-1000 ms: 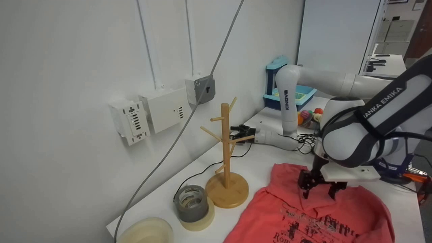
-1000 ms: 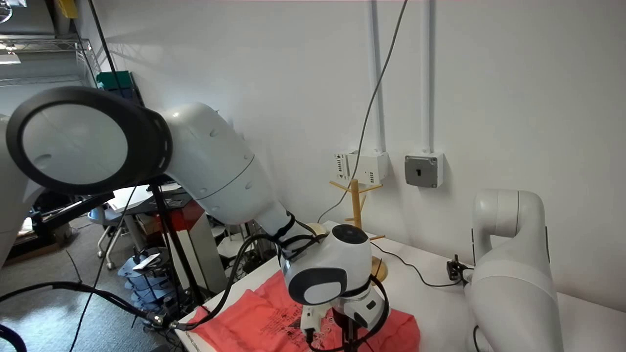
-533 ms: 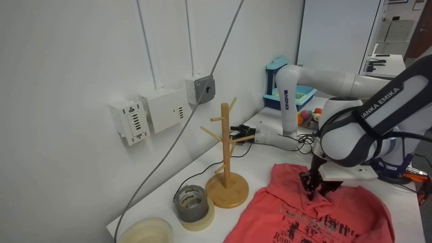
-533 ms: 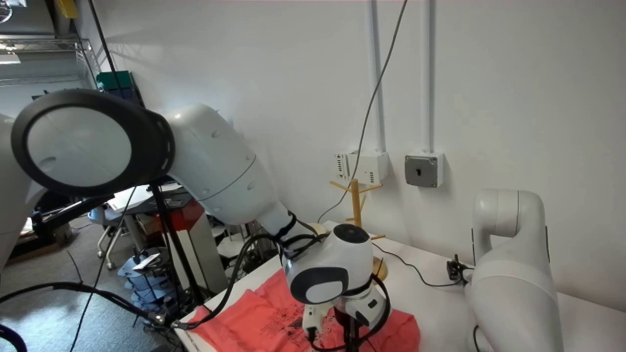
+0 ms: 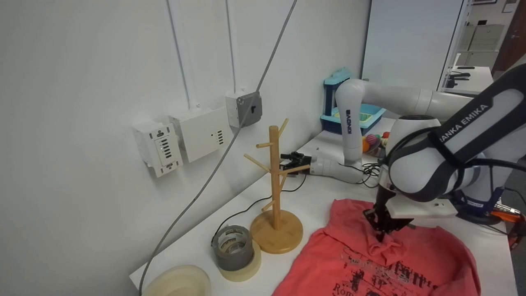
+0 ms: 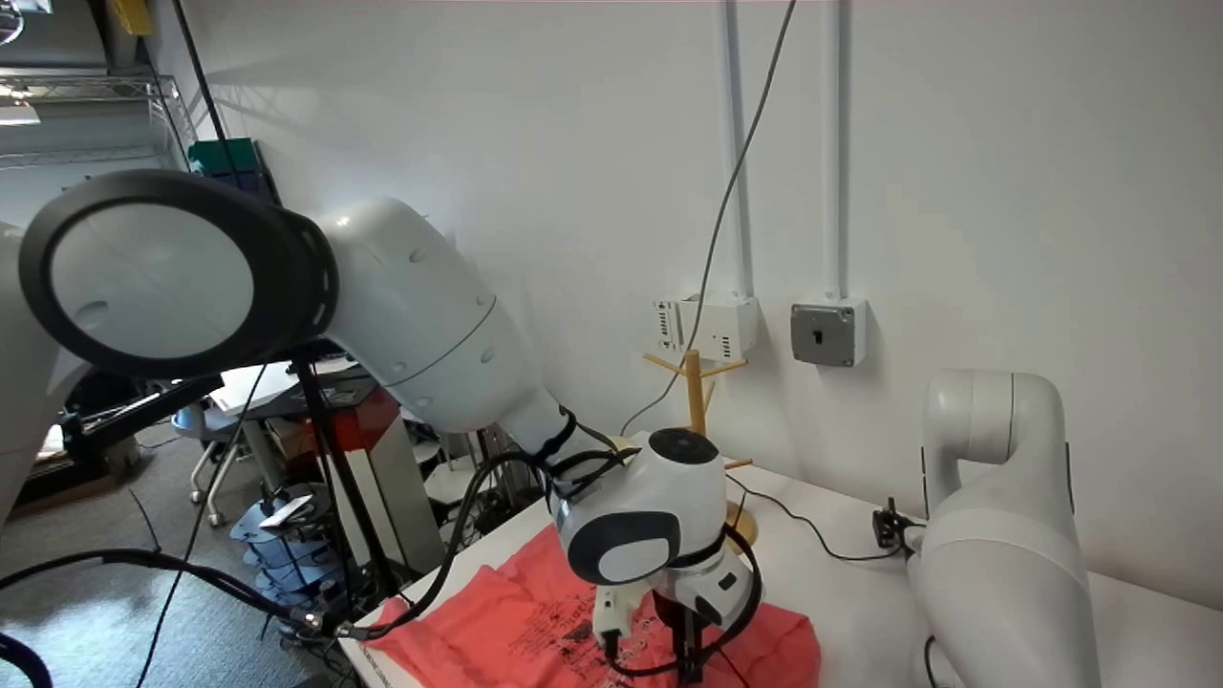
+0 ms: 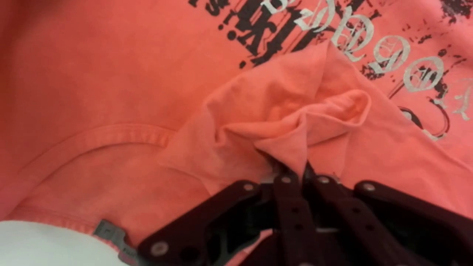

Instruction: Unfold the sweatshirt sleeves

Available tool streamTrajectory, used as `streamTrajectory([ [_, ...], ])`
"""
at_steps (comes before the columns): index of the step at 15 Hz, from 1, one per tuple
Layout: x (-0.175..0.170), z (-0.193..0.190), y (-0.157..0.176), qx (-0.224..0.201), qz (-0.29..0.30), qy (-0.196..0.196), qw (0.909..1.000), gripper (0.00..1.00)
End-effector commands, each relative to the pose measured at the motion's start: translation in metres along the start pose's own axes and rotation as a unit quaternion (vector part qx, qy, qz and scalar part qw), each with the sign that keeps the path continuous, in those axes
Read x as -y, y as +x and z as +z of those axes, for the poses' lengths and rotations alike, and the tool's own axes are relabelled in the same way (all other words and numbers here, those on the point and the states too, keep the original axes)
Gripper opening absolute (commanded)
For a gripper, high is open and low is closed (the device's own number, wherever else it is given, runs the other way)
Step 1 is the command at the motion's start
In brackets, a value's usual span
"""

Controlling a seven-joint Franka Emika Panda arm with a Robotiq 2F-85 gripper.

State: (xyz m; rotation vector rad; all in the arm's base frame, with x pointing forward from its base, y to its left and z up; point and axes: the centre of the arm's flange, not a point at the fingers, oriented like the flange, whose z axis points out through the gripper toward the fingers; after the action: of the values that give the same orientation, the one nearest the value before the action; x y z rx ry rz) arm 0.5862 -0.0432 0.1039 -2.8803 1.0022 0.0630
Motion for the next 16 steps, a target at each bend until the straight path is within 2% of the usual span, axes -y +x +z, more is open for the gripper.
streamTrajectory([
  [1,0.020,-0.025,-0.019,-0.006,-0.044,-0.028,0.9986,0.01],
  [4,0.052,-0.039,-0.043,-0.022,-0.112,-0.050,0.9922,0.01],
  [8,0.104,-0.054,-0.080,-0.045,-0.205,-0.063,0.9756,0.01],
  [16,0.175,-0.045,-0.146,-0.085,-0.366,-0.093,0.9221,0.01],
])
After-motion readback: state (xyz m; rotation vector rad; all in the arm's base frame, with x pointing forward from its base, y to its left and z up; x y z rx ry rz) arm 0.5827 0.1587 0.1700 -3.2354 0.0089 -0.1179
